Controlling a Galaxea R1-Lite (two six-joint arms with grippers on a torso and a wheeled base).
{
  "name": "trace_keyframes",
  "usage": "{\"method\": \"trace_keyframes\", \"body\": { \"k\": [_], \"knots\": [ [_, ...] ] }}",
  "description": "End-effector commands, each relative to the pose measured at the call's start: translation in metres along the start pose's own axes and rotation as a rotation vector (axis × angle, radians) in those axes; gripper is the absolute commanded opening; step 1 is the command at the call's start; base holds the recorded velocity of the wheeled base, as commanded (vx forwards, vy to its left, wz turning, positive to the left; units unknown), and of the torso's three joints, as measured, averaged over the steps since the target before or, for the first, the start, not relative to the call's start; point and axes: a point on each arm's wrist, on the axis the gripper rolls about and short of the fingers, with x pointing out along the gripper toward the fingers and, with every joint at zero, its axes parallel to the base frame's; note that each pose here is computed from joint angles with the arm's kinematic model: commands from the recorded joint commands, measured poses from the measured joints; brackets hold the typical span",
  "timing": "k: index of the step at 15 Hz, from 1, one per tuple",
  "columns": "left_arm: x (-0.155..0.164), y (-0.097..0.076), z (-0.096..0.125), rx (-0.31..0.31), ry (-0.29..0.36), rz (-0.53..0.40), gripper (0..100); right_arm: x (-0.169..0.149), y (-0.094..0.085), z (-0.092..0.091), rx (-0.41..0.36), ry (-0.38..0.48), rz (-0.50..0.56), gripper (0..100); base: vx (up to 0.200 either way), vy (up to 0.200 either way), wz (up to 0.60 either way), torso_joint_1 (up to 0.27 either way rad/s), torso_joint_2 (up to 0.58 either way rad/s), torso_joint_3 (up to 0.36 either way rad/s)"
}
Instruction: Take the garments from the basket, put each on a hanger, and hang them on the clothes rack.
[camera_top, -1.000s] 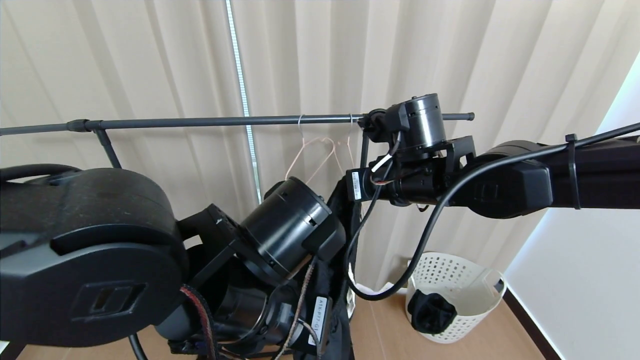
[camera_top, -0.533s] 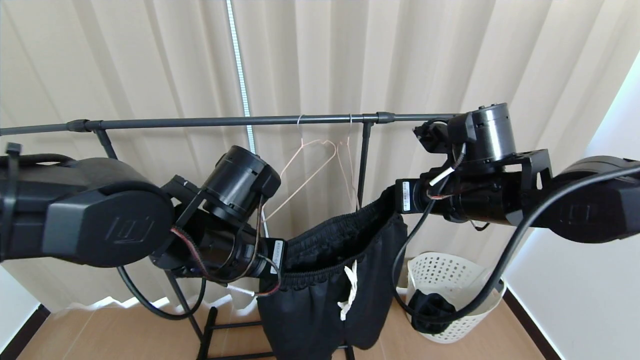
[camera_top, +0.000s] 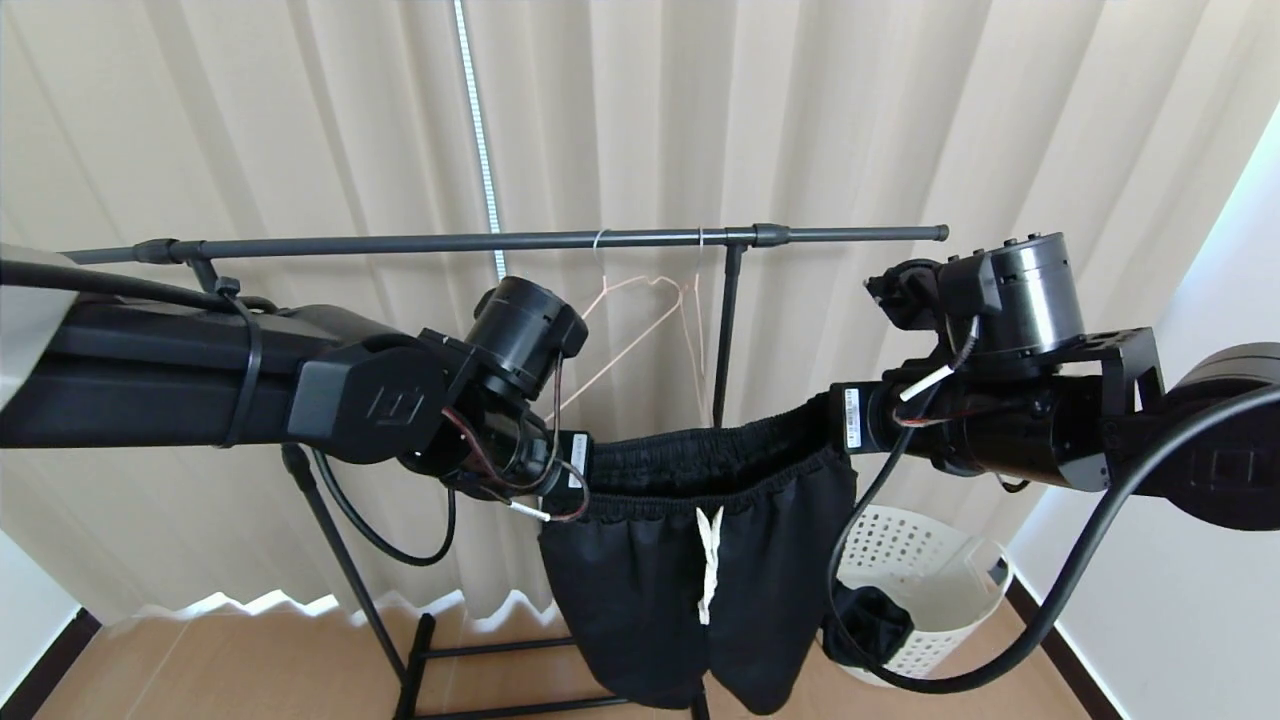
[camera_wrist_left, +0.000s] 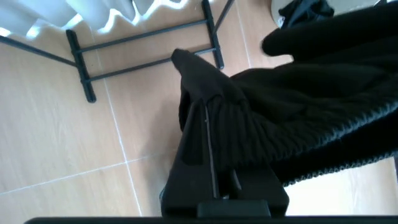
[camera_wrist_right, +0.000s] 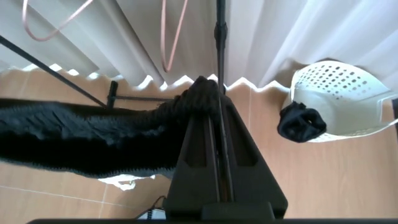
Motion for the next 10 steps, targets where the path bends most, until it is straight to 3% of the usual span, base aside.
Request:
{"method": "trace_keyframes", "body": {
  "k": [1, 2, 3, 5, 6, 10],
  "knots": [
    [-0.005, -0.002, 0.011, -0.011, -0.038, -0.011, 0, -0.006, -0.005, -0.009, -0.031, 0.020, -0.004, 0, 0.000, 0.000, 0.00, 0.000, 0.00, 0.000],
    [-0.008, -0.003, 0.016, -0.016, -0.061, -0.020, 0, -0.007, -0.007, -0.014, -0.052, 0.034, -0.009, 0, 0.000, 0.000, 0.00, 0.000, 0.00, 0.000],
    [-0.015, -0.007, 0.026, -0.026, -0.102, -0.038, 0, -0.011, -0.010, -0.023, -0.094, 0.060, -0.011, 100, 0.000, 0.000, 0.00, 0.000, 0.00, 0.000],
    [-0.024, -0.011, 0.038, -0.049, -0.153, -0.061, 0, -0.012, -0.016, -0.039, -0.177, 0.111, -0.007, 100, 0.000, 0.000, 0.00, 0.000, 0.00, 0.000],
    [-0.033, -0.017, 0.049, -0.072, -0.198, -0.086, 0, -0.011, -0.021, -0.058, -0.258, 0.170, 0.046, 100, 0.000, 0.000, 0.00, 0.000, 0.00, 0.000],
    [-0.048, -0.019, 0.061, -0.086, -0.266, -0.098, 0, -0.010, -0.020, -0.092, -0.396, 0.224, 0.225, 100, 0.000, 0.000, 0.00, 0.000, 0.00, 0.000]
  ]
}}
